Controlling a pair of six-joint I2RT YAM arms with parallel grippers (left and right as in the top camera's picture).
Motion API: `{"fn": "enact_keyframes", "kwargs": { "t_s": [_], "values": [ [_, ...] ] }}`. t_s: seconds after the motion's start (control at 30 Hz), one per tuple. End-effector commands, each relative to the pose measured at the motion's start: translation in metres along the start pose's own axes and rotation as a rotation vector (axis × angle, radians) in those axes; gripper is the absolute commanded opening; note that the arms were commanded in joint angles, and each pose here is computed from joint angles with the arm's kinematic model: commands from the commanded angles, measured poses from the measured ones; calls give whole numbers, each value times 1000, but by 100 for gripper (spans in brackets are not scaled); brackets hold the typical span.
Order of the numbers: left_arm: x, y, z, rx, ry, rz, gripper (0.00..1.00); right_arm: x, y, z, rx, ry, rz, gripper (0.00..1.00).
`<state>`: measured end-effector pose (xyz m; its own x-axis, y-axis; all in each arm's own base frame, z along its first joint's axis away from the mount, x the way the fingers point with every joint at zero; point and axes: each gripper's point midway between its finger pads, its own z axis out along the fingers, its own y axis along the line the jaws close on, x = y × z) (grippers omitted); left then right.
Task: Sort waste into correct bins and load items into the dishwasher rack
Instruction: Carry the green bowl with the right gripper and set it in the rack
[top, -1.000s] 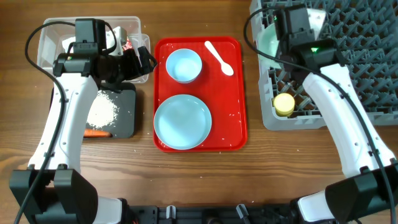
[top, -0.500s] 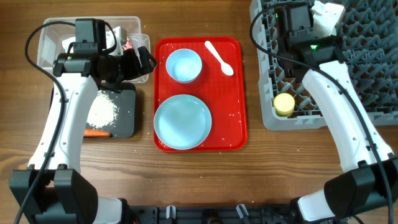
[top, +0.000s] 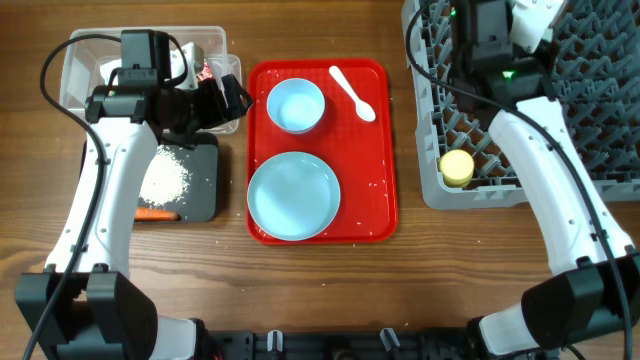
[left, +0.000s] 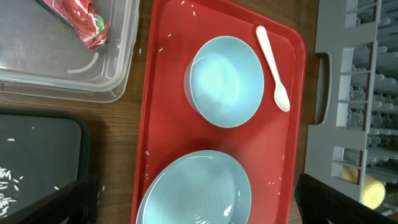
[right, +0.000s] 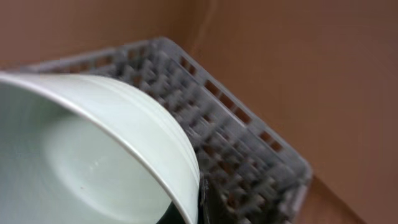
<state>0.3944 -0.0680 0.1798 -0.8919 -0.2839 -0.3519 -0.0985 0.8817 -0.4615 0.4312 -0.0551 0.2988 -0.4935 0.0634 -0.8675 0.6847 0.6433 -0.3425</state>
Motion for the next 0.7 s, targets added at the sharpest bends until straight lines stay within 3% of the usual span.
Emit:
{"fn": "enact_keyframes", "kwargs": {
  "t_s": [0.0, 0.23, 0.67],
  "values": [
    [-2, 2, 1, -6, -2, -3, 100, -3, 25, 17, -65, -7, -35, 4],
    [-2, 1, 1, -6, -2, -3, 100, -10, 70, 42, -76, -94, -161, 4],
    [-2, 1, 1, -6, -2, -3, 100, 21, 128, 86, -28, -141, -354, 5]
  ]
}}
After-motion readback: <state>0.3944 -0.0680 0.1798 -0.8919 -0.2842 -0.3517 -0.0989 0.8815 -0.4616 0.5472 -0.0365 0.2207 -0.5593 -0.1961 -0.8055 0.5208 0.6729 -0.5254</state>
